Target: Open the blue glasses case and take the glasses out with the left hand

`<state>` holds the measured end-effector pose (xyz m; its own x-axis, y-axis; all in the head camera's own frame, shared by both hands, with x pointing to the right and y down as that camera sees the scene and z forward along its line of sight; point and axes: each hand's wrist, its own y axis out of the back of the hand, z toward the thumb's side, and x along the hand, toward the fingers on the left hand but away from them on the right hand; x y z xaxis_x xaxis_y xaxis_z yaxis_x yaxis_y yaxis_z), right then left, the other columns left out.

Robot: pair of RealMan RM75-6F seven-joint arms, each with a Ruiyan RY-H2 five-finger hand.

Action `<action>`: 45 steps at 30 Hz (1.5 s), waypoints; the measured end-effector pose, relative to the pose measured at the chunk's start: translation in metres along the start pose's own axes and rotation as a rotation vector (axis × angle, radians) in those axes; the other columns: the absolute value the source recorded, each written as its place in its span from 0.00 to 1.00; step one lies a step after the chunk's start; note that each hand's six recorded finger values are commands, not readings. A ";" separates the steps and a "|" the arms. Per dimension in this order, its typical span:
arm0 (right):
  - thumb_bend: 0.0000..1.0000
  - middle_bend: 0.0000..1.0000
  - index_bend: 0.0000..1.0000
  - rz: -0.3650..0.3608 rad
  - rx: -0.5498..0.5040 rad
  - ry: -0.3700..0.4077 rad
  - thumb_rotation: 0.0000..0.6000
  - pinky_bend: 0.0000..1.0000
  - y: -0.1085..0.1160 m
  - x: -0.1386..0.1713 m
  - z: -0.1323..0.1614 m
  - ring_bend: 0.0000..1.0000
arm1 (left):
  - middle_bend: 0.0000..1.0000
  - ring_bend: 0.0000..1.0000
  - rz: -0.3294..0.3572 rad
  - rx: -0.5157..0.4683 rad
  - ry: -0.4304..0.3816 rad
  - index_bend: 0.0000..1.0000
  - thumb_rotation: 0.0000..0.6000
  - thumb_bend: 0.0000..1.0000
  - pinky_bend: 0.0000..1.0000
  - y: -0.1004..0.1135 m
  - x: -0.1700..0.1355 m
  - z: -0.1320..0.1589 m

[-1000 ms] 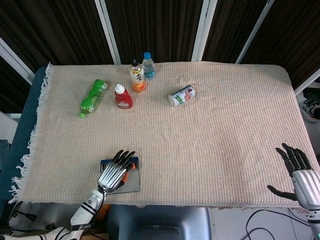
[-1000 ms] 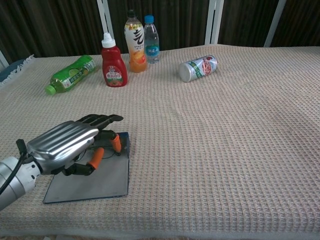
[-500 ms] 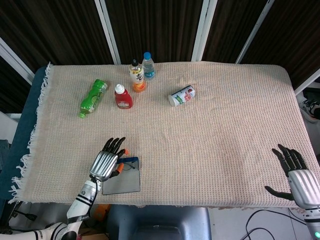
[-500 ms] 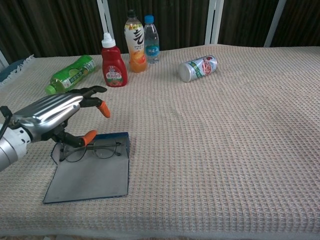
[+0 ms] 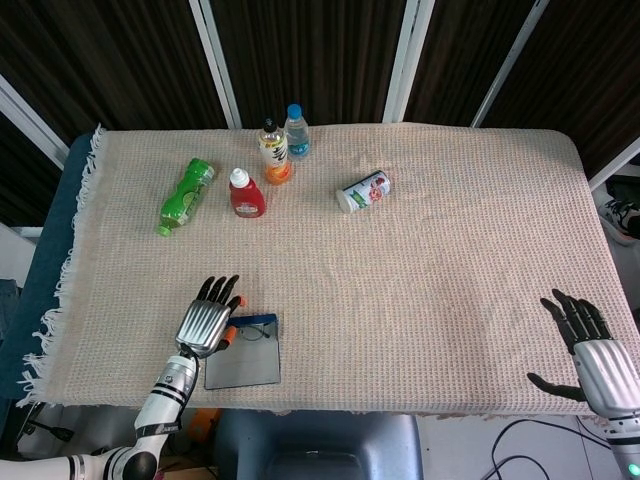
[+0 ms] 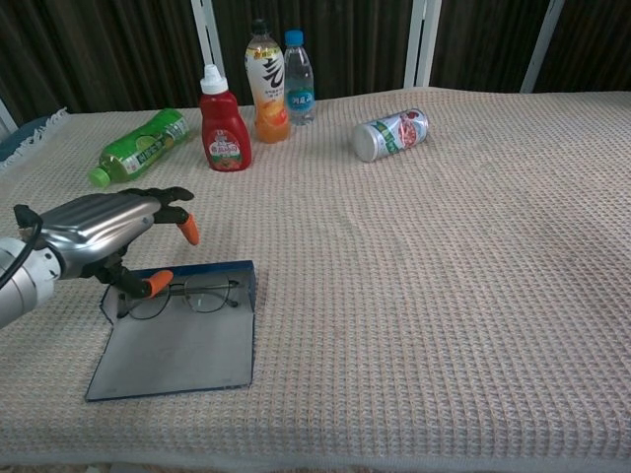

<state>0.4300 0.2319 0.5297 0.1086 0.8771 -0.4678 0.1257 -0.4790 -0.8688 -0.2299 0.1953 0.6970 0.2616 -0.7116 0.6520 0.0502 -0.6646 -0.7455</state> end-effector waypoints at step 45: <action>0.18 0.00 0.00 -0.005 0.006 -0.009 1.00 0.00 0.001 -0.001 -0.002 0.00 | 0.00 0.00 -0.003 0.014 -0.008 0.49 1.00 0.41 0.00 -0.011 0.013 0.009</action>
<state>0.4316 0.2306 0.5299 0.0993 0.8796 -0.4652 0.1207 -0.4747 -0.8718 -0.2183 0.1960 0.7123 0.2696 -0.7076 0.6532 0.0642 -0.6636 -0.7453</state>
